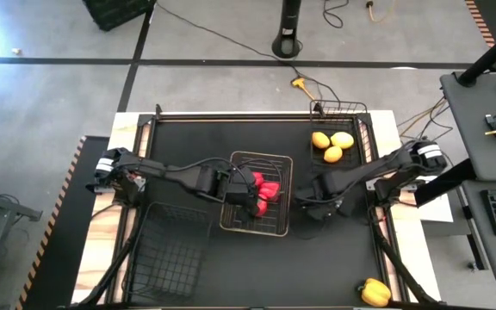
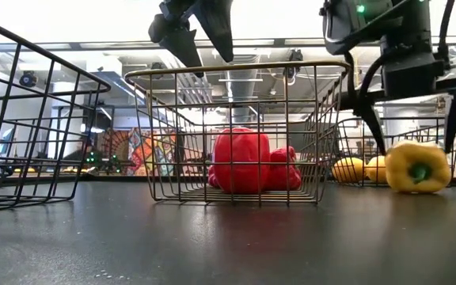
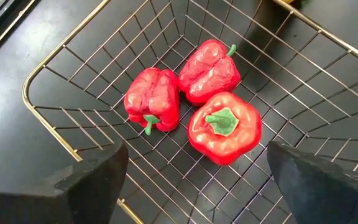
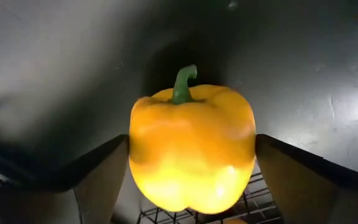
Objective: Sort produce into baskets
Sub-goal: Put the top yellow bell pepper into the bottom black wire basket
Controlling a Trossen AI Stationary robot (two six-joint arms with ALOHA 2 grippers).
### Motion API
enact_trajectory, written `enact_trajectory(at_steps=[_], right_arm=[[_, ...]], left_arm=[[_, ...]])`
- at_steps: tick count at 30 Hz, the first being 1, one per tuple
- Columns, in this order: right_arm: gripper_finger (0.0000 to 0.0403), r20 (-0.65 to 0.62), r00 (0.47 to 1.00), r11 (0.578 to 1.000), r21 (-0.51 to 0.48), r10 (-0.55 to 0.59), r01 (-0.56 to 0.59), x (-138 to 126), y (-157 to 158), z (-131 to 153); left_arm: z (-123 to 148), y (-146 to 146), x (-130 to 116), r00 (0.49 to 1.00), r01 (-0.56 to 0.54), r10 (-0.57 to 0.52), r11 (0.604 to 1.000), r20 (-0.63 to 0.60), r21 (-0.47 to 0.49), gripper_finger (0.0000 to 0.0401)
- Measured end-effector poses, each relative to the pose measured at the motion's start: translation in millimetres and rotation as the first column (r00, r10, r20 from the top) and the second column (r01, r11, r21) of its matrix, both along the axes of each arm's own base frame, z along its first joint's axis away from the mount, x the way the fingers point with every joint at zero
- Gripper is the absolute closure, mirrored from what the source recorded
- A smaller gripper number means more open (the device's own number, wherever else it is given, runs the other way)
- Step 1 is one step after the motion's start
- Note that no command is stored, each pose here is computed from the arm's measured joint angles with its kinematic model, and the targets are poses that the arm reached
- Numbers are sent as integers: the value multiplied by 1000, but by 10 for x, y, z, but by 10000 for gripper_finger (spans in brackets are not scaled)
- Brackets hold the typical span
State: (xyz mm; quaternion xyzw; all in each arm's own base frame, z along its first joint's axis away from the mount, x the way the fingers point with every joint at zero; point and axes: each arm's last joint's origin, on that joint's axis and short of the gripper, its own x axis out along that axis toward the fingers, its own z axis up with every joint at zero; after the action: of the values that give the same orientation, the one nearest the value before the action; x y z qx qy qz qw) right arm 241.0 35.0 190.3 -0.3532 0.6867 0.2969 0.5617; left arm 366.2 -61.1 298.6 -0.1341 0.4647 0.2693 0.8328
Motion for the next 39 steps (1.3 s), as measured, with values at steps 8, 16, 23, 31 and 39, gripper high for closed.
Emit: enact_trajectory(at_steps=[8, 16, 23, 31, 39], right_arm=[[68, -31, 996, 996, -27, -89, 88, 55, -8, -120], [32, -17, 980, 969, -154, -200, 195, 94, -106, -275], [28, -65, 972, 959, -186, -228, 212, 49, -117, -383], [28, 6, 951, 930, -208, -310, 304, 4, -123, -248], [28, -50, 973, 951, -226, -227, 210, -36, -133, -221]], left_arm=[[-1, -13, -5, 1000, 4, -4, 1000, -3, 1, 37], [-1, -17, -5, 1000, 5, -5, 1000, -2, 1, 37], [-1, -30, -7, 1000, 8, -8, 1000, -2, 1, 37], [-1, -33, -7, 1000, 9, -9, 1000, -1, 1, 37], [2, -21, -2, 1000, -3, 3, 1000, 8, 23, 37]])
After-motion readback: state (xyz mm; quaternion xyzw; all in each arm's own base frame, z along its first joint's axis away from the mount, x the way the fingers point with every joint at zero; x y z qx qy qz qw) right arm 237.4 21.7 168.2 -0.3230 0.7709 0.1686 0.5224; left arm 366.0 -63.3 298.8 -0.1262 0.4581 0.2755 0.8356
